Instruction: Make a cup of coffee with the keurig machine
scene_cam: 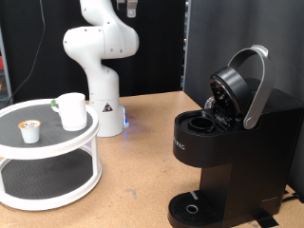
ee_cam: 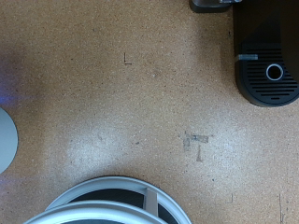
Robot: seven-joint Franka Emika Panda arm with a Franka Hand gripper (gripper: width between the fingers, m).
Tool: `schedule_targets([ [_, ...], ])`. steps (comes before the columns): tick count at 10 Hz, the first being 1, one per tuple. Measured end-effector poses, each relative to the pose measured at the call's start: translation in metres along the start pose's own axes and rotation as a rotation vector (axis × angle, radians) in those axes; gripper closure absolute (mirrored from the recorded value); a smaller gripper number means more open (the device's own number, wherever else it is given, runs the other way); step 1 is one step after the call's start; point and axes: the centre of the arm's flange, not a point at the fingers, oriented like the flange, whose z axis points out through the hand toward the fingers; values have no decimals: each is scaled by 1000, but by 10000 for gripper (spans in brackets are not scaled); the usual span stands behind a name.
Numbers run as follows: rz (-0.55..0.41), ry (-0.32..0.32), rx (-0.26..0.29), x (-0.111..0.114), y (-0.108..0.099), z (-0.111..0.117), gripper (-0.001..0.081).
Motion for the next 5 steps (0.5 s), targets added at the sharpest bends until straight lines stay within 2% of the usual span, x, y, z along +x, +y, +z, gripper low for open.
schedule_targets([
  [2, -6, 33, -3, -4, 9, -2, -2],
  [4, -53, 95, -3, -23, 36, -5, -2],
  [5, -68, 83, 9, -34, 49, -4, -2],
])
